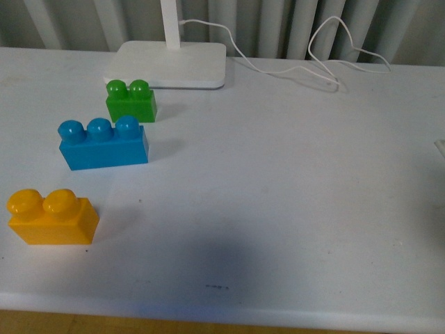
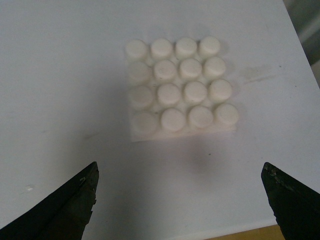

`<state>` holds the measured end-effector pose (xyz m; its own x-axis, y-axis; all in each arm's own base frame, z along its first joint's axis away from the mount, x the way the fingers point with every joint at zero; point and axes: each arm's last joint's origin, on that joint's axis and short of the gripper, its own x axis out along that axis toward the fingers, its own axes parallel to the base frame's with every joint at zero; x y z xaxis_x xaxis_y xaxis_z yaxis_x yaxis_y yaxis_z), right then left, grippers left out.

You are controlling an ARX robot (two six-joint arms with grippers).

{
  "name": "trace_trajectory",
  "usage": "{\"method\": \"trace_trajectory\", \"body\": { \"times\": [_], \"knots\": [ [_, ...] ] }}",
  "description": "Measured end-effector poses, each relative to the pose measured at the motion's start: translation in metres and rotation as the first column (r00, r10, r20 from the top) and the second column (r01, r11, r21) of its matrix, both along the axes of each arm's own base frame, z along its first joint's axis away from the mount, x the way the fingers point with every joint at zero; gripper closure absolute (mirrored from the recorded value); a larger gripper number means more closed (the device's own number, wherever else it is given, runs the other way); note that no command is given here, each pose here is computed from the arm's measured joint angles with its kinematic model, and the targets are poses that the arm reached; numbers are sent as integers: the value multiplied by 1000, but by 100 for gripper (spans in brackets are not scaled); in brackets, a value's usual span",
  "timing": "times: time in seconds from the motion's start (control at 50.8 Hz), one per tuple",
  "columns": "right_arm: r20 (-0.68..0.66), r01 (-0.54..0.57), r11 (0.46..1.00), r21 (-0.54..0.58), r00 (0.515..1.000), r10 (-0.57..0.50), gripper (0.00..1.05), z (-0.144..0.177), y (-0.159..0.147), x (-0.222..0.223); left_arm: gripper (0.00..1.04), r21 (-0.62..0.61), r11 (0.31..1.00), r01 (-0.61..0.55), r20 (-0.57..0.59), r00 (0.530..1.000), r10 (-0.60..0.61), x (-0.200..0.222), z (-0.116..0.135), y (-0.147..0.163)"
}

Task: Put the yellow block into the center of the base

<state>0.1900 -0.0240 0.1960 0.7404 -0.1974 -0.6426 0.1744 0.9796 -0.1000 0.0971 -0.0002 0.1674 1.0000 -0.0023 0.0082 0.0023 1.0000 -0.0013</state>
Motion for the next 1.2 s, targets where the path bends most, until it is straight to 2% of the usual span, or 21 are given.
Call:
{"method": "trace_trajectory", "body": {
  "times": [0.177,0.453,0.532,0.985,1.201],
  "knots": [
    [-229,19,1000,-23,973,-24,9,-19,-23,65,6,0,1000,0,0,1000,0,0,0,0],
    [-347,15,998,-60,937,-35,9,-39,-34,108,6,0,1000,0,0,1000,0,0,0,0],
    [-362,33,996,-83,930,-61,9,-44,-37,119,6,0,1000,0,0,1000,0,0,0,0],
    [-375,138,990,2,918,-127,9,-54,-46,147,6,0,1000,0,0,1000,0,0,0,0],
    [-379,166,985,47,915,-136,9,-61,-39,148,6,0,1000,0,0,1000,0,0,0,0]
  ]
}}
